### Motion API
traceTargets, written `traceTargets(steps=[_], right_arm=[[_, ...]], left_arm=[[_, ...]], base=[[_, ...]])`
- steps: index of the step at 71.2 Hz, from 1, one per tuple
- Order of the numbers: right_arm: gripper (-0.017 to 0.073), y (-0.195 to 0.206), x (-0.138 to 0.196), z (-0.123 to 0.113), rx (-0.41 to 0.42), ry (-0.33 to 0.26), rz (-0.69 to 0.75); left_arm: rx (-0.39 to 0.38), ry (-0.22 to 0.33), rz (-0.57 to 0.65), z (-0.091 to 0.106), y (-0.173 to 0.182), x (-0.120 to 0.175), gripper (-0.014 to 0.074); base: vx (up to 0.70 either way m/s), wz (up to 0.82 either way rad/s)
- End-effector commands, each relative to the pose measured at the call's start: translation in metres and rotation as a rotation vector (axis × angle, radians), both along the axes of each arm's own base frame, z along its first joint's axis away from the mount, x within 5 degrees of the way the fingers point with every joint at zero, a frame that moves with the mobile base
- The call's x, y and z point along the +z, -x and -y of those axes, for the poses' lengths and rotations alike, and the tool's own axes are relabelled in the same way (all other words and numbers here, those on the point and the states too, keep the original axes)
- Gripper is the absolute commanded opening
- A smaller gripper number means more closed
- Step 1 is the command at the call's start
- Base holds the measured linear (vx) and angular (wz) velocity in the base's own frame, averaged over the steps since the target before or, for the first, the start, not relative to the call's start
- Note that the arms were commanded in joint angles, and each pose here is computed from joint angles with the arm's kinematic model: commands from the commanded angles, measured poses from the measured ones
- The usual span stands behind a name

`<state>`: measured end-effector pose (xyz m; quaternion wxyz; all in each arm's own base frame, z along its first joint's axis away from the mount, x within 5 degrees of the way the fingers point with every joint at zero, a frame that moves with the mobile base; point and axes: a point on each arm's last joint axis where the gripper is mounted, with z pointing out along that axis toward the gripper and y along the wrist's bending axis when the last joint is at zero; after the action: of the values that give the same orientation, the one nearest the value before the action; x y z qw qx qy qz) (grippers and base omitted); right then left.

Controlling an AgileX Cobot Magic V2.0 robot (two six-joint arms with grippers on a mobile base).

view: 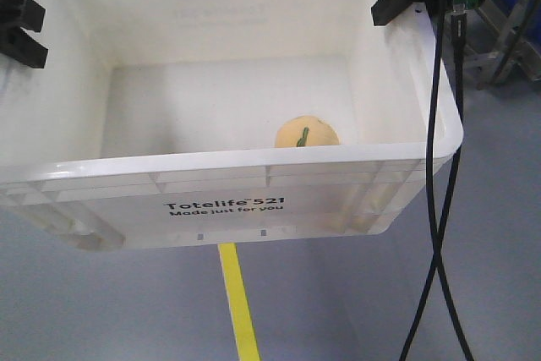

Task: Place moving items into box and shelve

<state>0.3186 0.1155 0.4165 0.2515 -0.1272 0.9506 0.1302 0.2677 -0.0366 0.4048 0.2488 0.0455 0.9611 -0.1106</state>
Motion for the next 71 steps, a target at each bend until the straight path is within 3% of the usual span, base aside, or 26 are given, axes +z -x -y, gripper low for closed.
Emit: traceTargets(steps=[1, 71], right_arm=[[-0.0012, 0.0212, 0.0374, -0.0004, 0.033, -0.102, 0.117], [-0.0012, 0.0212, 0.0374, -0.0004, 0.033, -0.102, 0.117]], left_arm=[[-0.025, 0.092, 0.173, 0.0081, 0.0082, 0.0308, -0.0017], [-0.025, 0.090, 0.174, 0.0079, 0.0082, 0.0308, -0.0017]], base=[[0.43, -0.43], [0.34, -0.65]])
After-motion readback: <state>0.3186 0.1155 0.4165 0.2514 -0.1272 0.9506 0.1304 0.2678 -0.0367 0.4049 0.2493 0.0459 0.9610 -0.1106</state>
